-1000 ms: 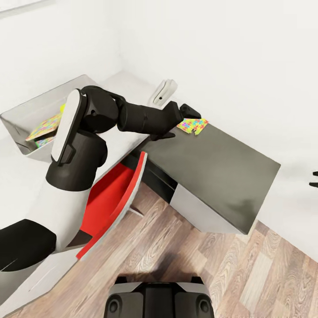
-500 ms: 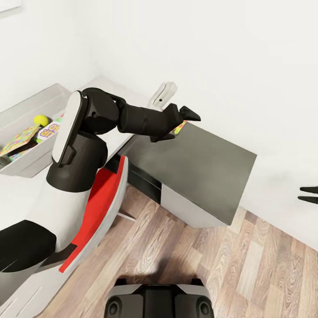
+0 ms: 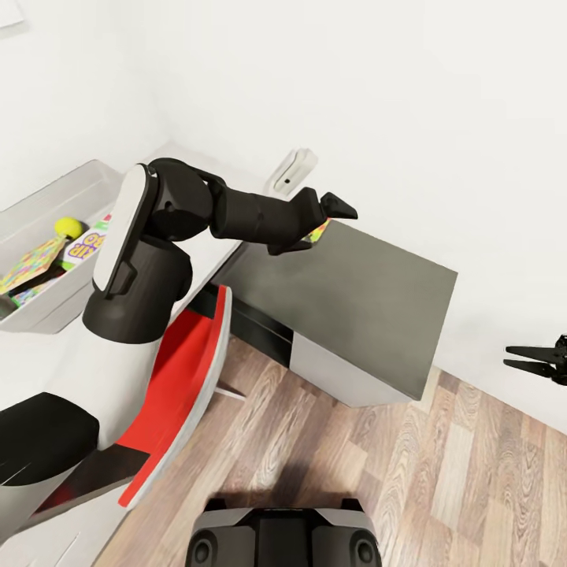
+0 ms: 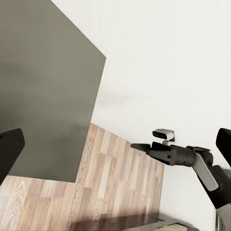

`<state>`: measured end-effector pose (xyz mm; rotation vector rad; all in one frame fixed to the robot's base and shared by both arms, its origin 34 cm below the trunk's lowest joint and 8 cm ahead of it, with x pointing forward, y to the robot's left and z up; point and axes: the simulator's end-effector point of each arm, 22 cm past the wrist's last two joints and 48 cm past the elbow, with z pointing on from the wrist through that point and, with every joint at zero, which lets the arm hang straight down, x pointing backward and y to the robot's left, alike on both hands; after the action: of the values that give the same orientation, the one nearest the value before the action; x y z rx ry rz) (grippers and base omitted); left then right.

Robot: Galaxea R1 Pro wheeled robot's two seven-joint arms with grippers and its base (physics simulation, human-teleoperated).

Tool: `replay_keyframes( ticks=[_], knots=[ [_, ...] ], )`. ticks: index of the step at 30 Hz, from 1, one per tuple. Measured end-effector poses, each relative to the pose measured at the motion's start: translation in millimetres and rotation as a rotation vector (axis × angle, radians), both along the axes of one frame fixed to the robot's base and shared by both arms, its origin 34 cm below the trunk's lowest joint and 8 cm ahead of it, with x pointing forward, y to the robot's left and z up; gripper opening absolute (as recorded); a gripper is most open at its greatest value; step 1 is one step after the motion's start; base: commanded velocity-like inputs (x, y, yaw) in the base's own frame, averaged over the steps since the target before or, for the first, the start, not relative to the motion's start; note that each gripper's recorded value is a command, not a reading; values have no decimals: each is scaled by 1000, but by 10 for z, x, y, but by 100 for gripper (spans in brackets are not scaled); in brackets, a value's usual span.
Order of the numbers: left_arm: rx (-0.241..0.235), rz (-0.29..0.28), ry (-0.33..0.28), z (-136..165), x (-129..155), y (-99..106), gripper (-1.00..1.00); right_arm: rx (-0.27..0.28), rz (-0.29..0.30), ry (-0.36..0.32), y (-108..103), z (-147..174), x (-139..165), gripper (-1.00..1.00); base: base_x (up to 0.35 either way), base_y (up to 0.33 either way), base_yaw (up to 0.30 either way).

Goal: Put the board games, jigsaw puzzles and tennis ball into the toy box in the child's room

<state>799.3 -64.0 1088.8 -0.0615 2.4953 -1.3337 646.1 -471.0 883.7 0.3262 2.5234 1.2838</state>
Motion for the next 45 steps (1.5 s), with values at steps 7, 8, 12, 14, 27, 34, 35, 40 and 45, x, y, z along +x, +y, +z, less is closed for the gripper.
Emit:
replay_keyframes(
  ticks=[7, 8, 12, 14, 27, 34, 35, 40, 45],
  knots=[
    [2, -2, -2, 4, -4, 5, 100, 1, -15, 7, 46, -129, -9, 100, 11, 42, -60],
    [2, -2, -2, 5, -5, 5, 100, 1, -16, 6, 47, -128, -8, 100, 6, 25, -136],
    [4, -2, -2, -4, -4, 13, 100, 0, -18, 10, 102, -211, -11, 100, 5, 18, -177],
    [5, -1, -2, -6, -2, 16, 100, 3, -19, 10, 131, -237, -10, 100, 3, 11, -214],
    [19, 11, -5, -44, 33, 113, 100, 20, -27, 8, 255, -329, 8, 100, 1, 5, -252],
    [22, 14, 4, -86, 17, 135, 100, 22, -30, 7, 263, -333, 12, 100, 0, 1, -231],
    [23, 14, 6, -99, 14, 139, 100, 22, -30, 7, 264, -335, 12, 100, 0, 1, -172],
    [26, 15, 14, -134, 1, 148, 100, 22, -31, 7, 268, -336, 13, 100, 8, 4, -107],
    [31, 17, 22, -169, -6, 156, 100, 23, -31, 6, 272, -336, 12, 100, 119, 49, -53]
  ],
)
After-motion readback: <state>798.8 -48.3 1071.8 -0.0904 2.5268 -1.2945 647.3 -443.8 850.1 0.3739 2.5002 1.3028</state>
